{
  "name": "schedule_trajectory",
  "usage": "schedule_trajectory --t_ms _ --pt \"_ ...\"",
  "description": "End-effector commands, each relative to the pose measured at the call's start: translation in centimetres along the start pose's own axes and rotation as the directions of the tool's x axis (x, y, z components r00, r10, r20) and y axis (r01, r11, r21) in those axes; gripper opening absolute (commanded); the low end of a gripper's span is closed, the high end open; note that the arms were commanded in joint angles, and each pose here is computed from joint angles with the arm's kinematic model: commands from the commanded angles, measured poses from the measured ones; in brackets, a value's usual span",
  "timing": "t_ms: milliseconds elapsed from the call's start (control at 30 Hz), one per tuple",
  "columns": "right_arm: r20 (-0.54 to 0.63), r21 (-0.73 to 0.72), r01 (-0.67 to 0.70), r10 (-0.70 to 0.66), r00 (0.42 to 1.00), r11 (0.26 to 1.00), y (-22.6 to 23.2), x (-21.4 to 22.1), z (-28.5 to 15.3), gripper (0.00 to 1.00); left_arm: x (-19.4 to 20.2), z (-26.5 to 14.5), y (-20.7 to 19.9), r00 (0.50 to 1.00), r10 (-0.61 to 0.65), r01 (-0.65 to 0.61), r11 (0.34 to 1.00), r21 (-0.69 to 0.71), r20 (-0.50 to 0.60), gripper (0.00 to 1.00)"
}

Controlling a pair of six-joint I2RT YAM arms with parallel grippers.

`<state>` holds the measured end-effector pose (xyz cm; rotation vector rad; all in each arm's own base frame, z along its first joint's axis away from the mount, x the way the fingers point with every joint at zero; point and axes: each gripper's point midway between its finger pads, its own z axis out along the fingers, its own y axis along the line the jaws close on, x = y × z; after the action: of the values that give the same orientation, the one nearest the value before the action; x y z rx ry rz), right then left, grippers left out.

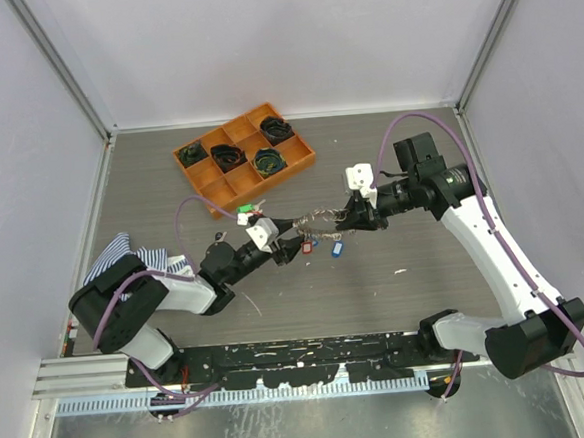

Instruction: Remove the keys from the keyring

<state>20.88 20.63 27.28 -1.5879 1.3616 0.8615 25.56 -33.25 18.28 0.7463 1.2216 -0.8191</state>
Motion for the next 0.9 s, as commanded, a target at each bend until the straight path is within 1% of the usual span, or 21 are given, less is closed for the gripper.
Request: schedule_trajectory --t_ms 0,33,133,200,233,400,500,567,700,767,800,867 --pt "0.063 -0.011 0.052 -0.051 0.997 0.999 0.0 -1.7 -0.1 0.01 -2.9 1.3 0.3 0.994 0.046 -0.047 0.999 0.010 0.103 0.45" --pt "0.062 -0.011 0.051 -0.051 0.997 0.999 0.0 -1.7 -0.1 0.01 -2.9 1.4 0.2 0.993 0.046 -0.048 0.999 0.012 0.105 0.43" --pt "0.057 -0.008 0.052 -0.051 0.997 0.999 0.0 -1.6 -0.2 0.01 -2.9 1.2 0.2 0.994 0.046 -0.048 0.999 0.015 0.102 0.30" --pt "0.053 -0.002 0.051 -0.051 0.997 0.999 -0.1 -1.6 -0.2 0.01 -2.7 0.9 0.2 0.994 0.046 -0.048 0.999 0.013 0.097 0.27" --pt "0.050 0.000 0.050 -0.050 0.998 0.999 -0.2 -1.5 -0.2 0.01 -2.6 0.7 0.1 0.995 0.046 -0.047 0.999 0.012 0.093 0.24" --pt "0.036 0.017 0.040 -0.041 0.999 0.999 -0.6 -1.2 -0.3 0.01 -2.5 -0.1 0.2 0.995 0.043 -0.044 0.999 0.007 0.088 0.01" --pt "0.028 0.033 0.026 -0.027 0.999 0.999 -1.0 -0.9 -0.3 0.01 -2.5 -0.7 0.1 0.996 0.029 -0.031 0.999 0.017 0.087 0.00" --pt "0.023 0.047 0.006 -0.007 1.000 0.999 -1.4 -0.5 -0.2 0.01 -2.7 -1.1 0.0 0.996 -0.002 -0.001 1.000 0.030 0.086 0.00" --pt "0.020 0.077 -0.055 0.053 0.998 0.996 -2.3 0.7 0.5 0.01 -2.7 -1.6 -0.5 0.994 -0.103 0.101 0.993 0.068 0.036 0.00" --pt "0.026 0.102 -0.085 0.083 0.996 0.991 -3.1 1.2 0.9 0.01 -2.7 -1.8 -1.0 0.987 -0.159 0.160 0.983 0.087 -0.019 0.00" --pt "0.028 0.111 -0.105 0.103 0.994 0.988 -3.4 1.6 1.1 0.01 -2.1 -2.0 -1.4 0.977 -0.197 0.204 0.975 0.090 -0.080 0.00" --pt "0.037 0.123 -0.140 0.137 0.990 0.982 -3.8 2.2 1.5 0.01 -2.5 -2.2 -2.3 0.947 -0.272 0.291 0.952 0.099 -0.170 0.00"
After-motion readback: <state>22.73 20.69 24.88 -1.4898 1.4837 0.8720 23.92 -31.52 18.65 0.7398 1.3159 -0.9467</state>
